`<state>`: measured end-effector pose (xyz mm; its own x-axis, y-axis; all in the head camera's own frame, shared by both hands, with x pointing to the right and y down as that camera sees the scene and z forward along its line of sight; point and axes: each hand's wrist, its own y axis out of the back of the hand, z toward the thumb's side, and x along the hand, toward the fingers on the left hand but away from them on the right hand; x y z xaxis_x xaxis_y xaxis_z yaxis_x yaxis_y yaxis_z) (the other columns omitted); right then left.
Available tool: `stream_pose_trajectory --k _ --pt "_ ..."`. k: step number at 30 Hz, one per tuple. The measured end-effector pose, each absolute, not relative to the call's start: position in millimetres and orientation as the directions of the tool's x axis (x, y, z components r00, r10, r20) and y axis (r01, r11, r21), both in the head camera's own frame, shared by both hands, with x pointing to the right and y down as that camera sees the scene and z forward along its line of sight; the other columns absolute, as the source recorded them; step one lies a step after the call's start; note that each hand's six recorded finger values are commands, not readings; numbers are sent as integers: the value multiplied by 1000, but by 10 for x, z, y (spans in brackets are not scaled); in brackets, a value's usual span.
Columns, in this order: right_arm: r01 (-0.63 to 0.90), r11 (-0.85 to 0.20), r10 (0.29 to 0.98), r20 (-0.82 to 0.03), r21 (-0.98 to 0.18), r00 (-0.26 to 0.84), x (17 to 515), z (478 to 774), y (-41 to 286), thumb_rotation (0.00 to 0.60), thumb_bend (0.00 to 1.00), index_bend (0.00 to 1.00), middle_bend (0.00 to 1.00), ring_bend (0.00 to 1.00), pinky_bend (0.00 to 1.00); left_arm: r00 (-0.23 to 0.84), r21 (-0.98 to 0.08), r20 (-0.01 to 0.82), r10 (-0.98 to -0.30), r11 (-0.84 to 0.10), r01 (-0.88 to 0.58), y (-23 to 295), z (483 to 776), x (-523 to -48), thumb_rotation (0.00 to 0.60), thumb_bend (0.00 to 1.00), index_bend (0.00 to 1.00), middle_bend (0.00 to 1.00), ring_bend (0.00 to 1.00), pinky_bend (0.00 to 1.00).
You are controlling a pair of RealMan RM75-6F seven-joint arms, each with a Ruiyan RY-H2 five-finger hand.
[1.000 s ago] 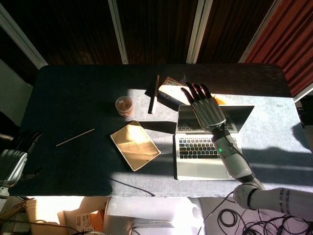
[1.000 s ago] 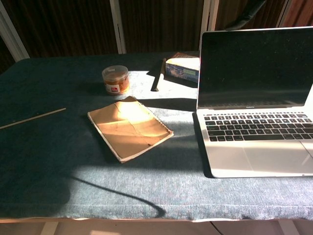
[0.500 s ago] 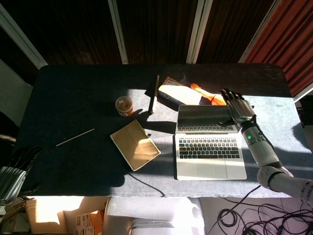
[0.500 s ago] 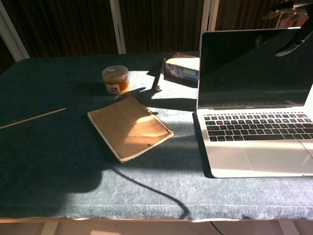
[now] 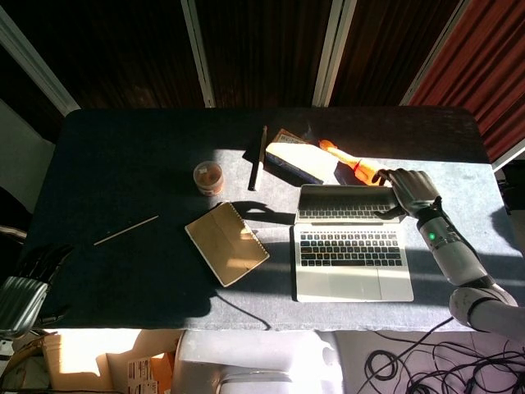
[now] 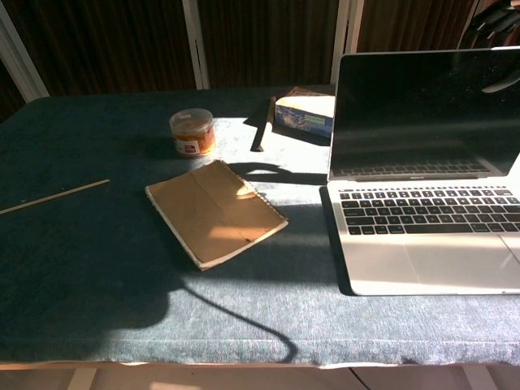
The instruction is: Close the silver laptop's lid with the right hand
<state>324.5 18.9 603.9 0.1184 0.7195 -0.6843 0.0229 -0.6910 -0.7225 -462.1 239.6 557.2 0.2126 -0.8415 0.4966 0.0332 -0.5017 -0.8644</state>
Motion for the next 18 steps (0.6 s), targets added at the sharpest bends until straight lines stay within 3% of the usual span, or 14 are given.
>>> stream_pose_trajectory --k 18 --pt "-160 -652 696 -669 -741 262 3187 5786 769 600 99 308 379 293 403 211 -846 529 -822 -529 60 2439 5633 -4567 600 42 0 103 0 93"
